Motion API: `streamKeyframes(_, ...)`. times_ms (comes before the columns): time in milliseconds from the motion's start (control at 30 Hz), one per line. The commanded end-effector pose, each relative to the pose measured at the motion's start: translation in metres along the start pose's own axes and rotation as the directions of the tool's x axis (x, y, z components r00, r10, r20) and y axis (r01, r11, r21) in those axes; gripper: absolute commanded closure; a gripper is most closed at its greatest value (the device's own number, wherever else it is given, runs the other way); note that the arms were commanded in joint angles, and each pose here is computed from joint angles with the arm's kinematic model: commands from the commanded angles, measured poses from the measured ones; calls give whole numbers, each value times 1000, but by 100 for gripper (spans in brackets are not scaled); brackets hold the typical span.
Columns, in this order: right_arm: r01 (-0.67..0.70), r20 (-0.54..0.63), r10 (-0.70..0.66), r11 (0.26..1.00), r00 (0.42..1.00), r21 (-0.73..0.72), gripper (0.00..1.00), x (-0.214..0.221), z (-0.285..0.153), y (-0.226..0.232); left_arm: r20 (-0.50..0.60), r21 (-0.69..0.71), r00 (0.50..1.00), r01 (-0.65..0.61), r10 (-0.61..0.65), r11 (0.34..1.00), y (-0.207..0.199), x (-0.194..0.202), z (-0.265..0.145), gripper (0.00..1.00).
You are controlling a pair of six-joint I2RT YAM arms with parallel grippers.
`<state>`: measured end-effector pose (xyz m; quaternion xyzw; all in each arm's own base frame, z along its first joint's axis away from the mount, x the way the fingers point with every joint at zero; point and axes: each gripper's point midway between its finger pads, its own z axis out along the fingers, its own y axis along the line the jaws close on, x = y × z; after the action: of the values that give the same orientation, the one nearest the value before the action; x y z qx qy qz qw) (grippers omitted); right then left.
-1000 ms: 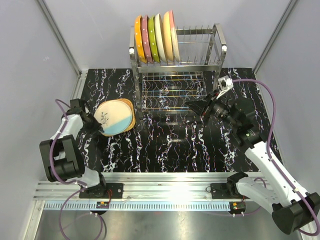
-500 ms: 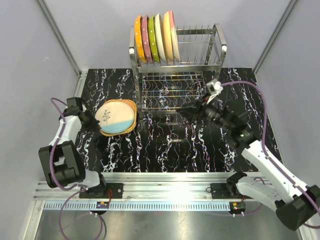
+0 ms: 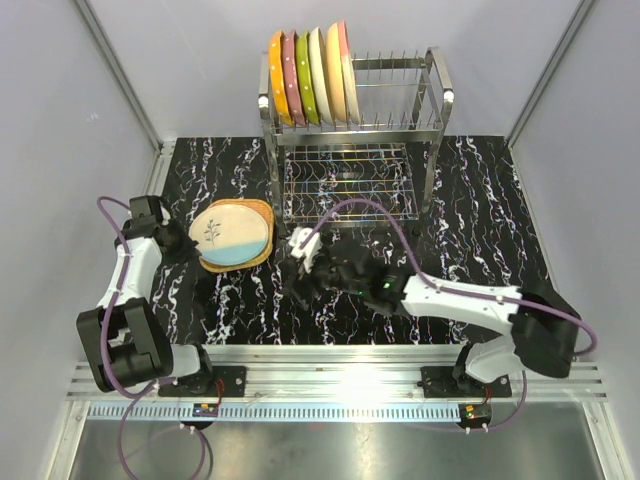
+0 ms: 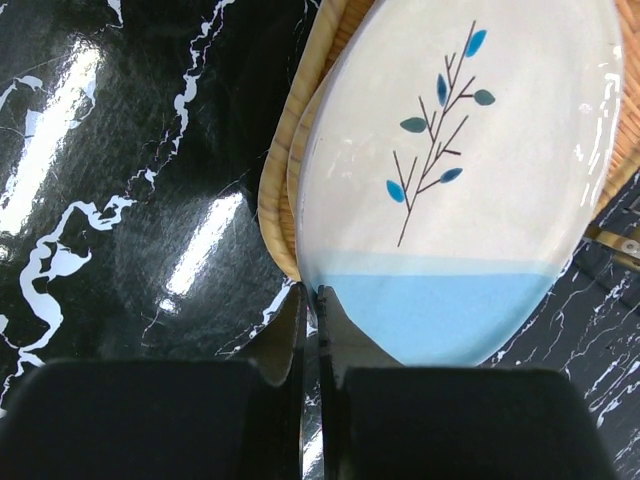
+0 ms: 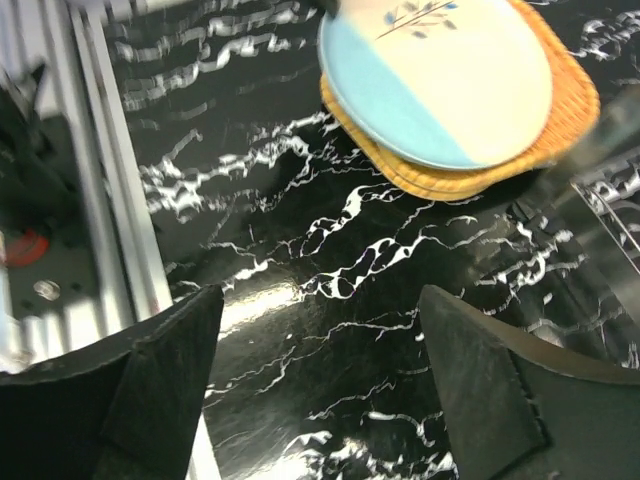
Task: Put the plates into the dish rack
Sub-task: Grab a plate with the left arm, then pass the plate from the left arm to the right
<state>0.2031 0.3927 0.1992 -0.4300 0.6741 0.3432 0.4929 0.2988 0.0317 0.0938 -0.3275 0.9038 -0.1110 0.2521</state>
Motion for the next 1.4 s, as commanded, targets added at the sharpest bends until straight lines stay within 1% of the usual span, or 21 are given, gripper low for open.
streamKeyframes(0,236,90,-244,967,966,93,11,-33,28,-8,58,105,997,-55,49,993,-21,-8,-18,100)
streamKeyframes(67,254,93,-261,964,961,82,7,-39,42,-4,68,118,996,-59,51,991,-24,-8,-22,100)
streamKeyframes(200,329,62,-333,942,941,65,5,-30,86,-1,79,138,995,-66,55,988,-27,-9,-27,100)
streamKeyframes(267,350,60,-353,935,934,63,4,-26,100,-1,87,155,994,-74,61,985,-31,-9,-31,100)
streamKeyframes(300,361,37,-364,931,931,58,4,-13,113,-4,93,158,994,-76,61,985,-31,-10,-32,100)
streamKeyframes(333,373,52,-377,925,925,67,4,-19,120,-5,93,164,994,-73,58,984,-32,-10,-33,100)
streamKeyframes(367,381,44,-386,921,922,86,4,-16,126,-9,97,168,994,-74,59,983,-33,-10,-34,100)
streamKeyframes(400,404,21,-407,912,913,74,5,-4,136,-10,96,168,994,-74,59,983,-33,-10,-34,100)
streamKeyframes(433,403,38,-406,912,913,69,5,-10,142,-8,91,171,994,-72,57,983,-34,-9,-34,100)
streamKeyframes(500,409,16,-410,910,912,66,4,1,155,-11,91,176,994,-75,59,982,-34,-9,-34,100)
streamKeyframes(567,427,30,-430,902,903,69,3,-5,166,-11,88,192,994,-77,61,978,-38,-8,-35,100)
streamKeyframes(600,432,8,-433,901,902,45,3,7,173,-9,86,191,994,-76,61,979,-38,-8,-35,100)
streamKeyframes(667,435,27,-436,899,899,41,3,-3,183,-8,89,202,994,-80,63,976,-40,-8,-37,100)
streamKeyframes(767,410,-1,-412,907,911,98,4,3,200,-20,102,205,993,-86,66,975,-40,-9,-40,100)
streamKeyframes(867,404,-17,-407,901,913,161,8,15,215,-32,118,203,991,-90,67,975,-40,-11,-43,100)
streamKeyframes(933,419,-21,-423,888,906,193,11,12,220,-39,129,203,989,-94,69,975,-41,-12,-45,100)
streamKeyframes(1133,477,-56,-478,846,877,238,19,20,228,-54,136,227,988,-103,73,968,-45,-12,-49,100)
streamKeyframes(1167,477,-57,-479,843,876,249,22,19,228,-58,137,231,988,-103,72,967,-45,-12,-49,100)
streamKeyframes(1200,481,-53,-485,837,873,262,27,16,228,-59,135,234,988,-104,74,967,-46,-12,-49,100)
streamKeyframes(1367,479,-29,-495,824,869,301,40,3,225,-63,141,243,987,-108,75,964,-48,-12,-51,100)
